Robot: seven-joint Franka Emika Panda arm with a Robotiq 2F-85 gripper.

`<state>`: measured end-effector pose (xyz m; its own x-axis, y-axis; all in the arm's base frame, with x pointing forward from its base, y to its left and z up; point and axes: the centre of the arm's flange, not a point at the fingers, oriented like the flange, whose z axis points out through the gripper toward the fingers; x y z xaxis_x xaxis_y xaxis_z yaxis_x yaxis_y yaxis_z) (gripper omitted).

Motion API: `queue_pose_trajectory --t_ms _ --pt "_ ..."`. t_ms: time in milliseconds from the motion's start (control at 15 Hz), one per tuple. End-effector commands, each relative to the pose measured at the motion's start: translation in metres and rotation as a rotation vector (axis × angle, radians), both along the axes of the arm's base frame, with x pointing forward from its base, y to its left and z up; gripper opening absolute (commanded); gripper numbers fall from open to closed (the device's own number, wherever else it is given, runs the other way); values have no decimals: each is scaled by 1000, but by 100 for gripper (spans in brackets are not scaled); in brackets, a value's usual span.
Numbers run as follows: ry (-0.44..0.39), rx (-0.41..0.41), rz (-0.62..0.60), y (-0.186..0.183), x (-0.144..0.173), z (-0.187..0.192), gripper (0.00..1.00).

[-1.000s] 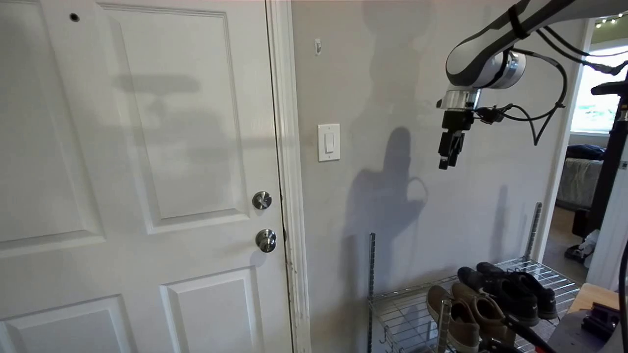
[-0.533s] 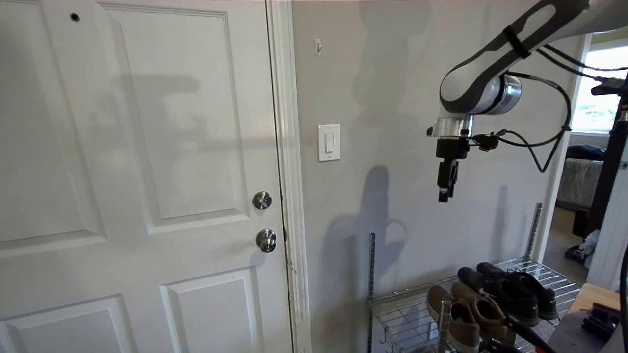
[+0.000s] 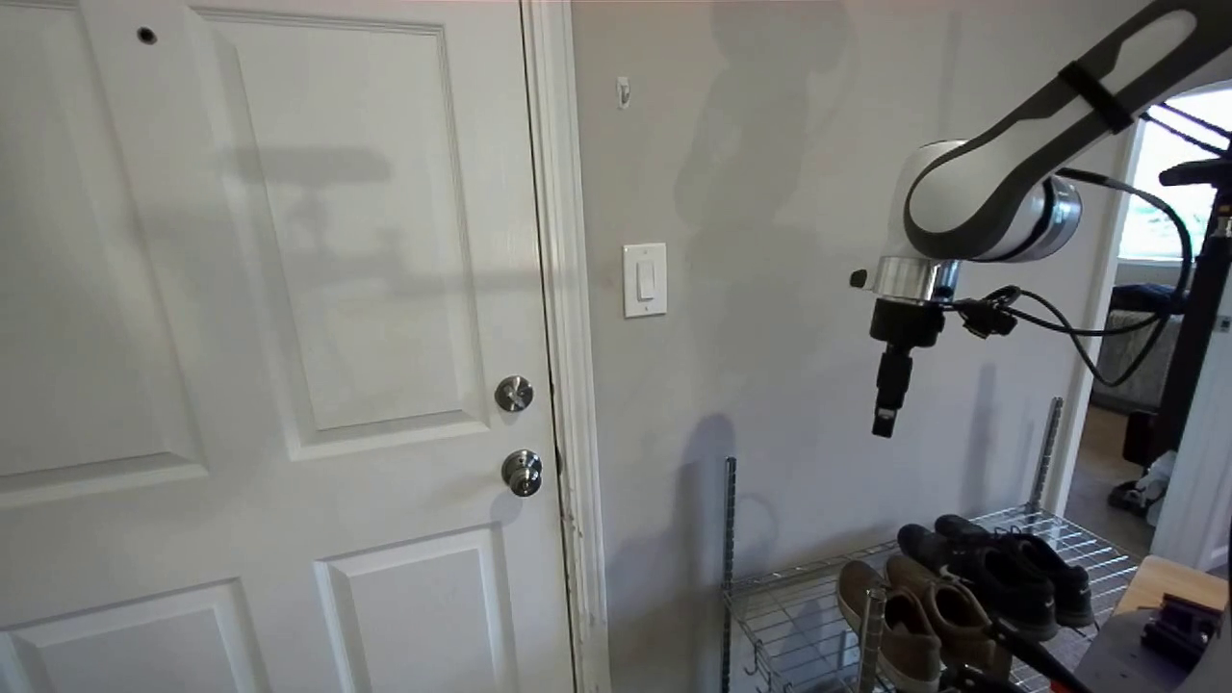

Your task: Turn off the light

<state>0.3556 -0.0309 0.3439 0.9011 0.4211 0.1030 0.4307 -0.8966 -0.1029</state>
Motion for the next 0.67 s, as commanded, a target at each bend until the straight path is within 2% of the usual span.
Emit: queue_pose_trajectory --t_ms 0,133,333,600 --pt "-92 3 -6 6 -27 -9 100" --pt "-92 -14 -42 9 -10 -5 100" --pt "-114 -50 -10 31 17 0 100" --pt "-119 -91 57 89 54 -1 100"
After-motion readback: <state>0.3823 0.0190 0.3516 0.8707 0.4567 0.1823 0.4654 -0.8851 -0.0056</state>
